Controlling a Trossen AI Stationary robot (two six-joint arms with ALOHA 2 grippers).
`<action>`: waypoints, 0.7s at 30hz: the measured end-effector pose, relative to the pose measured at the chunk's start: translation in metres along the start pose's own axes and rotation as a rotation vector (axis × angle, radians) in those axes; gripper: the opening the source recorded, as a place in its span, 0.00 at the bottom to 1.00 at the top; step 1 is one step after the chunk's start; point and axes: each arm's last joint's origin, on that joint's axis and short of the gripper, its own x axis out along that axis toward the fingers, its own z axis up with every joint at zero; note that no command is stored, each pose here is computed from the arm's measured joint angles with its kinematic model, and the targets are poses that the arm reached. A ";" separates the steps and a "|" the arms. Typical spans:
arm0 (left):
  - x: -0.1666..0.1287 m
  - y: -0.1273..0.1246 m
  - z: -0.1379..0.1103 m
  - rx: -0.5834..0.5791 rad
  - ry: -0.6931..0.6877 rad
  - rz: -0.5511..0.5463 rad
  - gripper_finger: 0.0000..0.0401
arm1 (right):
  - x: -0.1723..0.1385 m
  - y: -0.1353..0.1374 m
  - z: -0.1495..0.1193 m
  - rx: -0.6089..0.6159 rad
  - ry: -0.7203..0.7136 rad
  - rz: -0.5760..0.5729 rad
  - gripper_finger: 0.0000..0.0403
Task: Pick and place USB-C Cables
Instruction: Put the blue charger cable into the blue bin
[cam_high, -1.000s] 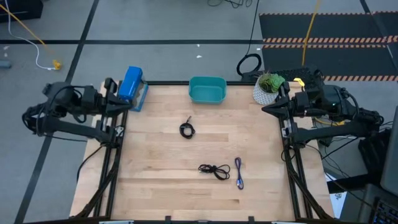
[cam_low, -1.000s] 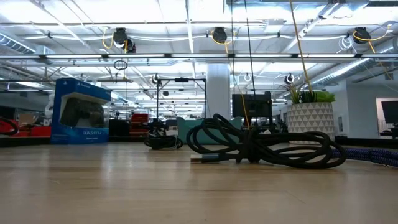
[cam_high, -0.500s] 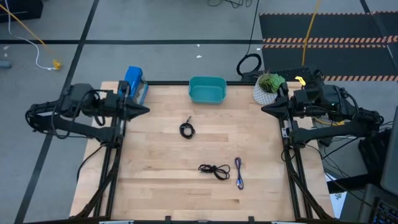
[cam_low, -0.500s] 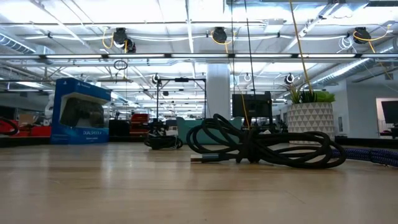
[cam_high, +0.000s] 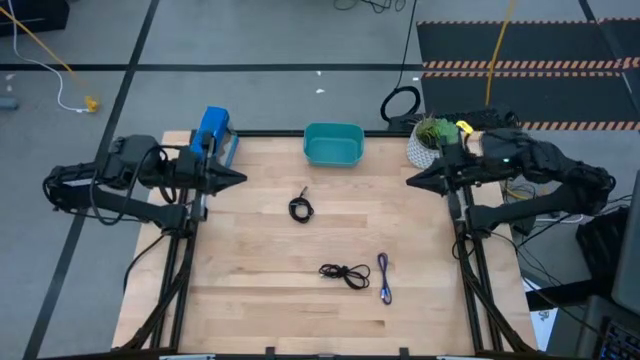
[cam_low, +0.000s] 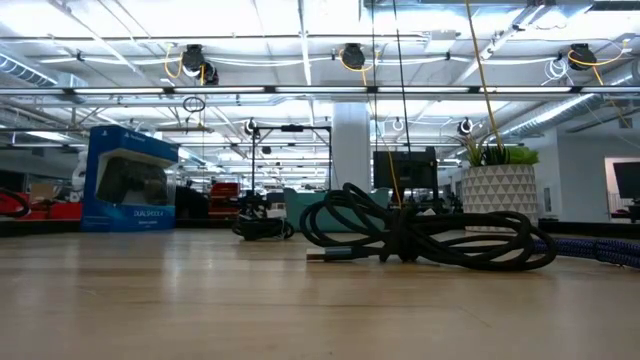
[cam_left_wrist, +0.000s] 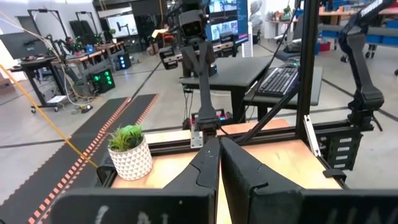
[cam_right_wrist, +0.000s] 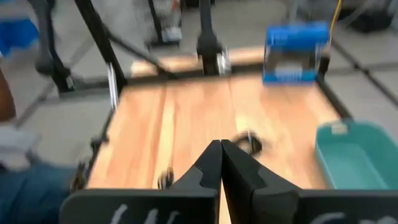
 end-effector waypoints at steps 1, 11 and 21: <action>0.002 0.000 -0.001 0.002 0.006 -0.001 0.05 | 0.002 0.000 0.001 0.002 0.039 -0.004 0.00; 0.016 -0.001 -0.006 0.012 0.051 -0.007 0.05 | 0.029 -0.002 -0.001 0.099 0.383 -0.051 0.00; 0.034 -0.002 -0.013 0.006 0.109 -0.015 0.05 | 0.050 -0.006 -0.018 0.183 0.669 -0.117 0.00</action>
